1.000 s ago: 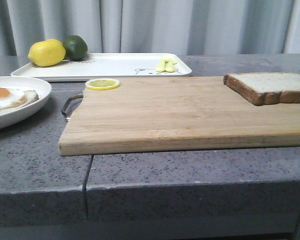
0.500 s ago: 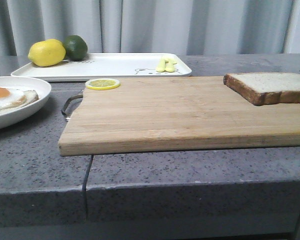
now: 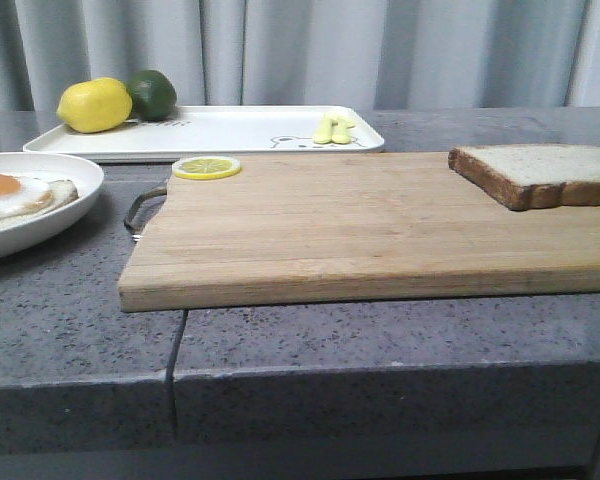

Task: Place bread and move sandwich to tray
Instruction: 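Lower the right gripper onto the bread slice on the cutting board and grasp it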

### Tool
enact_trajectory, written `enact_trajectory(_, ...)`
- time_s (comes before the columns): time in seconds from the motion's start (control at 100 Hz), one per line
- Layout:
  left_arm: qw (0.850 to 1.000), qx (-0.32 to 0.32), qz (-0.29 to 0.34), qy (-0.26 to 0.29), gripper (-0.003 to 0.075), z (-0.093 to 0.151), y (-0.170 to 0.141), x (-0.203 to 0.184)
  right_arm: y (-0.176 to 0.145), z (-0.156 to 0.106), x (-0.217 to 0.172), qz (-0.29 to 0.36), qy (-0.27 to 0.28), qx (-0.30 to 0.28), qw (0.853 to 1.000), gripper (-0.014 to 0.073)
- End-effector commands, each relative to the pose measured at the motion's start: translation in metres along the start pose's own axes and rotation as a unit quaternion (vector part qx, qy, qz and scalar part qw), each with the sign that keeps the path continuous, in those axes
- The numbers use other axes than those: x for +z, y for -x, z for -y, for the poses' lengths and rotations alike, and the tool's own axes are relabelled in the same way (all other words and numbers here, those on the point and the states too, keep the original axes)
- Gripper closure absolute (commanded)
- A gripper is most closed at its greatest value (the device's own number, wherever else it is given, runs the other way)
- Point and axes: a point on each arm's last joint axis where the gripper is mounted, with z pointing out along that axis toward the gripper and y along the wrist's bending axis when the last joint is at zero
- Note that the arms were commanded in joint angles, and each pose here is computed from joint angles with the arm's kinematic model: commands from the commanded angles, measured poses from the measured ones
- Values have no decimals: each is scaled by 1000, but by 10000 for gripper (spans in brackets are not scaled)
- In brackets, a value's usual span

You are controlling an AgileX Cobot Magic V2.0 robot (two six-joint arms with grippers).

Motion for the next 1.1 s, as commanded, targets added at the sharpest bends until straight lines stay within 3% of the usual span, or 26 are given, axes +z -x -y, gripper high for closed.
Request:
enact_trajectory(0.0, 999, -6, 51, 2, 740, 0, 19, 1, 18, 0, 6, 0, 22, 11, 1000, 164)
enact_trajectory(0.39, 998, -6, 55, 2, 740, 0, 19, 1, 33, 34, 45, -47, 160, 118, 979, 164)
enact_trajectory(0.66, 998, -6, 58, 2, 740, 0, 20, 1, 31, 36, 64, -67, 197, 135, 969, 177)
enact_trajectory(0.8, 998, -6, 59, 2, 740, 0, 20, 1, 30, 36, 67, -73, 202, 138, 967, 320)
enact_trajectory(0.99, 998, -6, 59, 2, 740, 0, 20, 1, 29, 35, 67, -79, 205, 137, 966, 675)
enact_trajectory(1.09, 998, -7, 59, 2, 740, 0, 20, 1, 28, 34, 66, -84, 210, 137, 964, 660)
